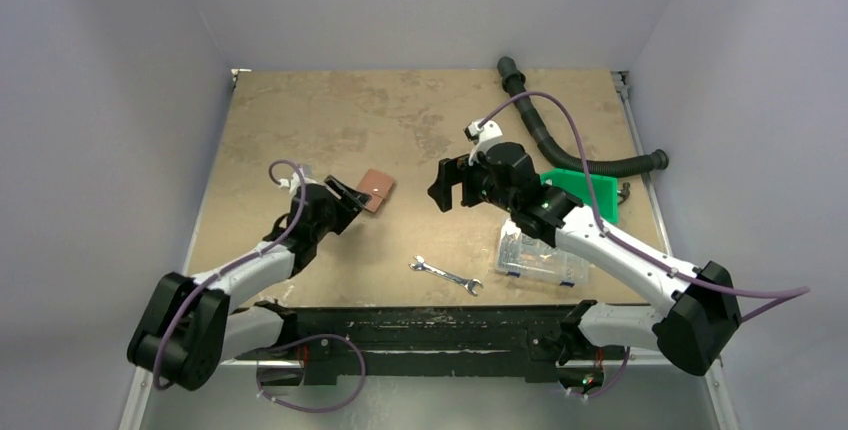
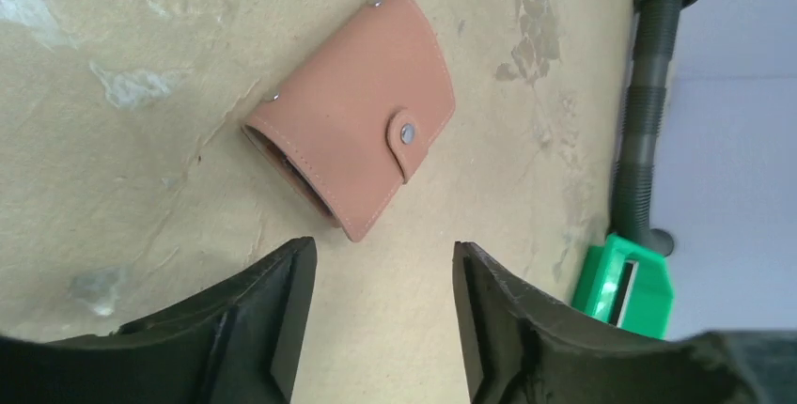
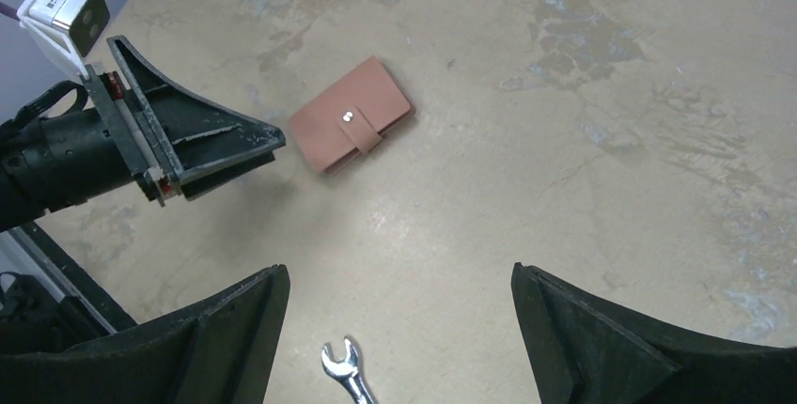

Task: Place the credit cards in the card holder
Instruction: Move the card holder to the center of the board.

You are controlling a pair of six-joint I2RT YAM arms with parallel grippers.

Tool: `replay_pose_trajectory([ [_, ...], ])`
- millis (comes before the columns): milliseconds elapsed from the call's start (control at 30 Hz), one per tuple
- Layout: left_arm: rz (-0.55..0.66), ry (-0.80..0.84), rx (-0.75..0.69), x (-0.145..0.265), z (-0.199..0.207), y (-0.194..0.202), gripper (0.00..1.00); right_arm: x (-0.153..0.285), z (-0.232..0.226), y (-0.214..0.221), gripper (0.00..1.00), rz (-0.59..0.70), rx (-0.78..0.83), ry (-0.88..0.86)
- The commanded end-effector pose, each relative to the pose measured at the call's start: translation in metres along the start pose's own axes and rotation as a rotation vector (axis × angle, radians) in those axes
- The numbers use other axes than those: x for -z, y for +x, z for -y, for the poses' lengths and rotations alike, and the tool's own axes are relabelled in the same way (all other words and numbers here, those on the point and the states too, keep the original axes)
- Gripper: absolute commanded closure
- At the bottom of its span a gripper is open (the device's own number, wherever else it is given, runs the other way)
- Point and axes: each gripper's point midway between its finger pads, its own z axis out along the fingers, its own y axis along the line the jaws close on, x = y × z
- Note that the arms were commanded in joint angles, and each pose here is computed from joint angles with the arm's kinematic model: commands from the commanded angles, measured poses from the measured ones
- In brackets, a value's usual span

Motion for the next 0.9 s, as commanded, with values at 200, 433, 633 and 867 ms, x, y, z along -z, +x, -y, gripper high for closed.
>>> replay_pose_trajectory([
  [200,-0.007,-0.474,-0.376,0.040,-0.016,-0.092,0.06,-0.032,-0.012,-0.013,0.01,-0.001,-0.014,-0.033],
  [433,-0.238,-0.104,-0.393,-0.047,0.054,-0.075,0.19,-0.067,-0.048,0.006,0.01,-0.123,-0.186,-0.183],
  [633,-0.426,-0.164,-0.434,-0.106,0.024,-0.054,0.47,-0.085,-0.067,0.033,0.01,-0.196,-0.290,-0.301],
  [867,-0.499,-0.256,-0.458,-0.119,-0.028,-0.043,0.36,-0.105,-0.068,0.049,0.01,-0.238,-0.321,-0.315],
])
